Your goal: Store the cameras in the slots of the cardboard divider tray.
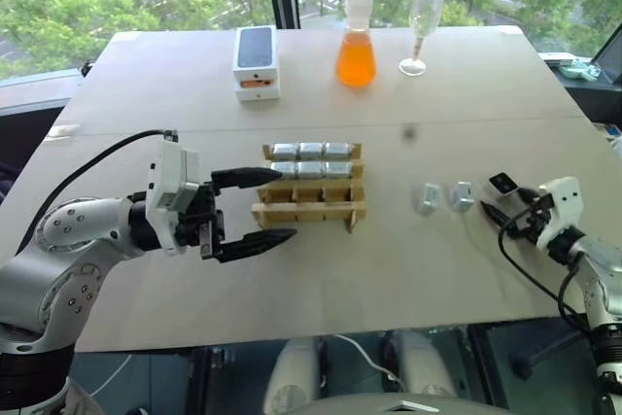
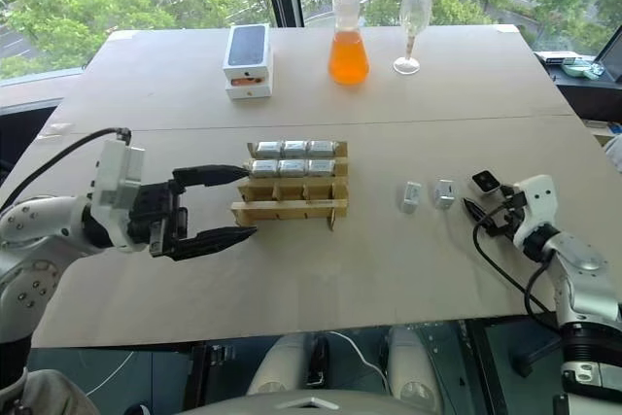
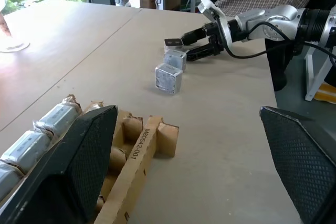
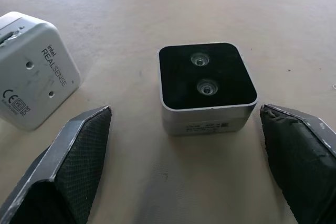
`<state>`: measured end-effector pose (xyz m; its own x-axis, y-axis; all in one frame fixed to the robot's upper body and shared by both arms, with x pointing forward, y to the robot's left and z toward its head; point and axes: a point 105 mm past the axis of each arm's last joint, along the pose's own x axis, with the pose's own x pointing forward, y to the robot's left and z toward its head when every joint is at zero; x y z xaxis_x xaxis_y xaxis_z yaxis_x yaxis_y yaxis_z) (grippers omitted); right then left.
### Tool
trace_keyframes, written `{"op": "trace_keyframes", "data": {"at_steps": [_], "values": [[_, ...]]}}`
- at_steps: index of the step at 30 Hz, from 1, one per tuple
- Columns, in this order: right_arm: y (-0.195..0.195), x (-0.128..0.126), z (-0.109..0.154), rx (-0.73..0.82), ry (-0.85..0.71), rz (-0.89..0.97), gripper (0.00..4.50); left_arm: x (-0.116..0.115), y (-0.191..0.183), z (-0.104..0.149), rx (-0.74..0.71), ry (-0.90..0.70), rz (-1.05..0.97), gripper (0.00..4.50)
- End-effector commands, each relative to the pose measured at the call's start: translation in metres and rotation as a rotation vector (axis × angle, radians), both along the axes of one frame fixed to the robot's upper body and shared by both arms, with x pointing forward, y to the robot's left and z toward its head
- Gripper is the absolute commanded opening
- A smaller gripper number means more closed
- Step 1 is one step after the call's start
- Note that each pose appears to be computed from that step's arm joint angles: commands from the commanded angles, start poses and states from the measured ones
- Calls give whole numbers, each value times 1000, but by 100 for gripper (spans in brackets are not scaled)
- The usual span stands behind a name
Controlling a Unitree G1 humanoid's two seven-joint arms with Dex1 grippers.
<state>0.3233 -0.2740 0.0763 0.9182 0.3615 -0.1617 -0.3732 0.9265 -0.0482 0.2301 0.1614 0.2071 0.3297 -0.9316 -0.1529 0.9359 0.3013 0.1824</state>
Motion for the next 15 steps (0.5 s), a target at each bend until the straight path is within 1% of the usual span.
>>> {"op": "trace_keyframes", "data": {"at_steps": [1, 3, 5, 7, 12, 15], "values": [[-2, 4, 15, 11, -58, -11, 425, 0, -2, 6, 35, -48, -4, 450], [-1, 4, 16, 17, -65, -9, 363, 1, -1, 5, 37, -52, 3, 450], [0, 4, 18, 15, -72, -1, 260, 1, 0, 4, 43, -53, 6, 450], [-1, 4, 19, 7, -84, -2, 169, 1, 1, 2, 57, -57, 10, 450], [-4, 6, 24, -19, -128, -23, 168, 1, 1, 1, 50, -59, 9, 450], [-1, 9, 36, -68, -203, -6, 168, 2, 2, 0, 50, -59, 16, 450]]}}
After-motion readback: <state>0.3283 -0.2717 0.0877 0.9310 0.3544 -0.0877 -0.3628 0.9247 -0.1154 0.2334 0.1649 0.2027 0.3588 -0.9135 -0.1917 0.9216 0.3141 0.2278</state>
